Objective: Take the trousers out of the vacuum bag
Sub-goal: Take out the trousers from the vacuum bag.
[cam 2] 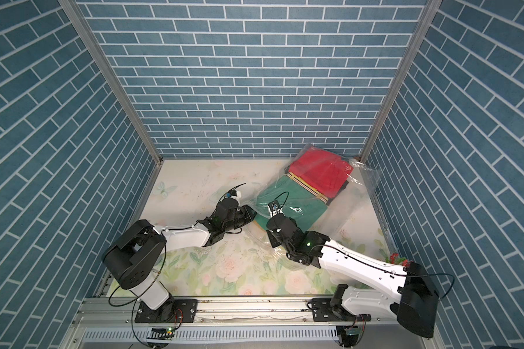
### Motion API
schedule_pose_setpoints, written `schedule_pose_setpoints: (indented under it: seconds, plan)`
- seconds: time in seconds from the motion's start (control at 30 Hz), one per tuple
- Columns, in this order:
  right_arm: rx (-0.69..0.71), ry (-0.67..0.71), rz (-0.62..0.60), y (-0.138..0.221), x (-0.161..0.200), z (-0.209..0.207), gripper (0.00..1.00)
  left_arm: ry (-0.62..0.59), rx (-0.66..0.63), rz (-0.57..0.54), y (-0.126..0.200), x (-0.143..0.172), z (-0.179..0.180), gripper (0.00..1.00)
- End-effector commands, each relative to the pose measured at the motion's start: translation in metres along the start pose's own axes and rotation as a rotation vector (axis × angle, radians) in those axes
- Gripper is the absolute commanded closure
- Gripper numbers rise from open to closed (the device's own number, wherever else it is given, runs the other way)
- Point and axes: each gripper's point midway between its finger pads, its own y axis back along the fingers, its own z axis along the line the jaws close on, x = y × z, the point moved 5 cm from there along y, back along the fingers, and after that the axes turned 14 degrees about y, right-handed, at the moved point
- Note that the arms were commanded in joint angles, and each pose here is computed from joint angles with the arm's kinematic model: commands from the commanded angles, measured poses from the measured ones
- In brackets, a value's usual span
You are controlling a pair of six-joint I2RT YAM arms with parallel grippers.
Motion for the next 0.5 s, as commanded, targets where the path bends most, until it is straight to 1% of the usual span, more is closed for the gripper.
schedule_pose_setpoints:
  seconds: [0.0, 0.17, 0.27, 0.3, 0.47]
  plan:
    - [0.012, -0.036, -0.008, 0.001, -0.001, -0.003, 1.0, -0.011, 0.087, 0.047, 0.002, 0.0, -0.027, 0.99]
    - [0.017, -0.035, -0.008, 0.003, -0.001, -0.004, 1.0, -0.04, 0.064, 0.07, 0.0, 0.002, -0.027, 1.0]
    - [0.018, -0.034, -0.003, 0.003, 0.0, -0.004, 1.0, -0.072, 0.094, 0.093, 0.002, 0.002, -0.038, 1.0]
    - [0.021, -0.033, -0.003, 0.002, 0.0, -0.004, 1.0, -0.098, 0.127, 0.115, 0.002, 0.004, -0.045, 1.0]
    - [0.019, -0.033, -0.004, 0.002, -0.001, -0.004, 1.0, -0.159, 0.126, 0.171, -0.001, 0.006, -0.056, 1.0]
